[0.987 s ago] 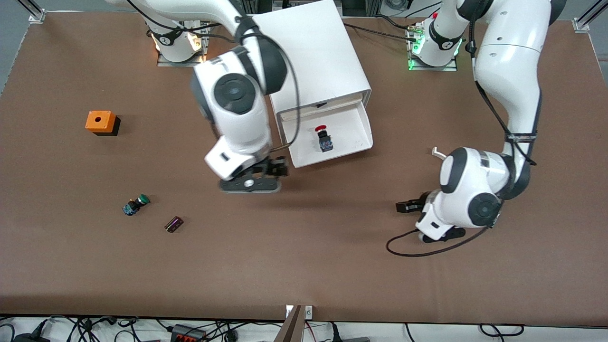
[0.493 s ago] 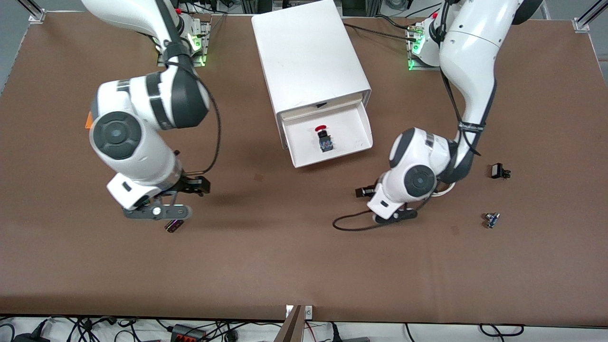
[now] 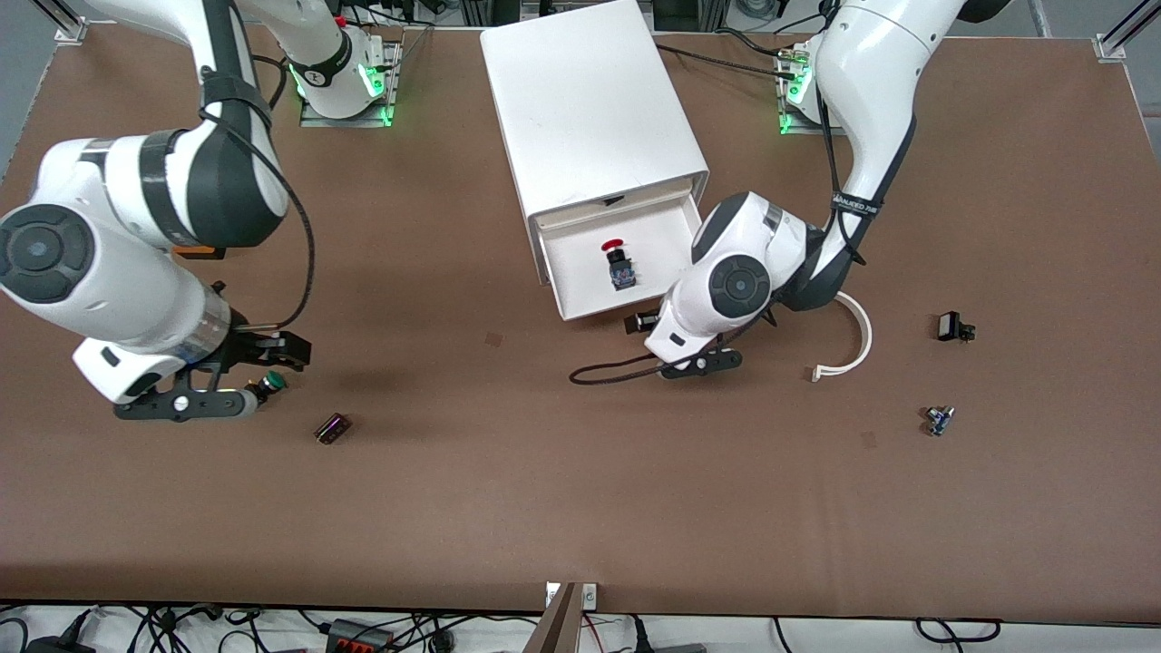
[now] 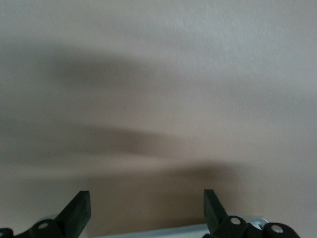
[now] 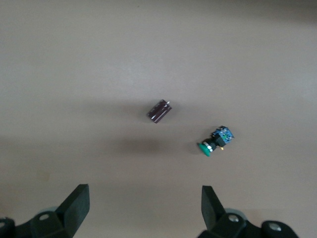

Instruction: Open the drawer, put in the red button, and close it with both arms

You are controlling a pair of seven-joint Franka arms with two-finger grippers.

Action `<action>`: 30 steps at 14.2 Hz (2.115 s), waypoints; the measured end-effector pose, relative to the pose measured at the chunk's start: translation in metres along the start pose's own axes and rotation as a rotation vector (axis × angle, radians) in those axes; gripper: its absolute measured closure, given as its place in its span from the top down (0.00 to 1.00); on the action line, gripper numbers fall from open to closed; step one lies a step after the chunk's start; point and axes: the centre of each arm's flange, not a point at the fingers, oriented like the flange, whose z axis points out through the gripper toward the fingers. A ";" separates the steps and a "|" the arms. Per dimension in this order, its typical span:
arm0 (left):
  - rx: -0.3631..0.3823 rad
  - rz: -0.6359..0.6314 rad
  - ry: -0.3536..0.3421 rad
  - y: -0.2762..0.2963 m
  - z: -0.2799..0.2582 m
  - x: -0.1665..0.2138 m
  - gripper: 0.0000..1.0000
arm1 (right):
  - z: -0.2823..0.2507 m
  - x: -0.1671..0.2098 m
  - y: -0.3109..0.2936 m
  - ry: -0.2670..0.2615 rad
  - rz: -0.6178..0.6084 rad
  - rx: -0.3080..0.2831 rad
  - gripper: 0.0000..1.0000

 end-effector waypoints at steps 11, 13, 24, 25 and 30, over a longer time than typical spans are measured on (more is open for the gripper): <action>0.049 0.024 -0.082 0.020 0.024 -0.086 1.00 | -0.051 -0.033 0.149 0.016 0.096 0.138 1.00; 0.058 0.031 -0.102 0.024 0.032 -0.099 1.00 | -0.049 -0.044 0.167 0.002 0.098 0.132 1.00; 0.065 0.012 -0.180 0.026 0.038 -0.116 1.00 | -0.043 -0.093 0.154 -0.039 0.066 0.085 1.00; 0.065 0.011 -0.182 0.026 0.038 -0.116 1.00 | -0.044 -0.101 0.154 -0.031 0.067 0.084 1.00; 0.059 0.003 -0.182 0.023 0.030 -0.111 1.00 | -0.036 -0.124 0.154 -0.020 0.069 0.081 1.00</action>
